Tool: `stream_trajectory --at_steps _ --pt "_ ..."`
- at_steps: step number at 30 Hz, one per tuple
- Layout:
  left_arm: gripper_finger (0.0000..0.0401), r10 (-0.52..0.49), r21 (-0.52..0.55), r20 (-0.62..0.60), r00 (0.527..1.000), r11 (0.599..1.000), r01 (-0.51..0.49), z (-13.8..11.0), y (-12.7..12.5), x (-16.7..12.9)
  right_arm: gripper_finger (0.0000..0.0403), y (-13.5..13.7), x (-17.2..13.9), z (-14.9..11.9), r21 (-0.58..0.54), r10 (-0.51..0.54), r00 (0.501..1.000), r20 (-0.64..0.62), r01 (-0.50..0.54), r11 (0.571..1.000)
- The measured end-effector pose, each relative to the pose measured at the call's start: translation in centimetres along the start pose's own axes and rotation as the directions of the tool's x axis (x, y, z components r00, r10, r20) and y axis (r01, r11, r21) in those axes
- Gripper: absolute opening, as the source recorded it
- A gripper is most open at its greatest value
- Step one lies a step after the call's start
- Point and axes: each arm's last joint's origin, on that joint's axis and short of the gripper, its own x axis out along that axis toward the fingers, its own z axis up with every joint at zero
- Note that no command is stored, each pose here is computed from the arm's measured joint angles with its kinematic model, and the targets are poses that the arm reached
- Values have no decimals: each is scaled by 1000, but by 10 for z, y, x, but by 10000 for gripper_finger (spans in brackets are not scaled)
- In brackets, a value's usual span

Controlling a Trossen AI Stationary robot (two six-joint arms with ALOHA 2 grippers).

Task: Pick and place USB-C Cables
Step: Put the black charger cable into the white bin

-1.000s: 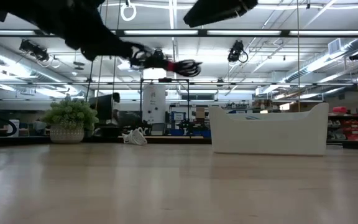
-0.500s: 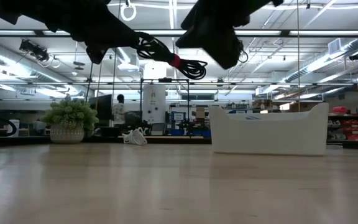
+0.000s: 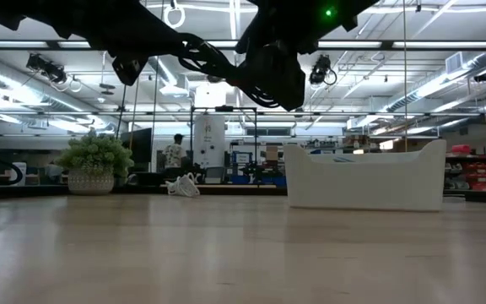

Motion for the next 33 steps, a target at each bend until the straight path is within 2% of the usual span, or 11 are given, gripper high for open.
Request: stream_trajectory --at_steps 5,17,23,28,33 --pt "39 -9 5 -3 1000 1000 9 -1 -2 -1 236 -2 6 -2 6 3 1000 -7 -3 1000" --pt "39 -9 14 -3 1000 1000 9 -1 -2 -1 110 -1 9 -2 2 49 998 27 -49 999" --pt "45 -8 13 -2 1000 1000 8 -1 -2 -1 68 -1 9 -2 2 52 998 29 -52 999" --pt "79 -8 35 -3 1000 999 8 -1 -2 -1 63 0 8 -2 17 64 997 35 -64 998" --pt "142 0 62 1 1000 998 0 0 -2 -2 69 5 5 -7 -34 63 998 -10 -63 997"
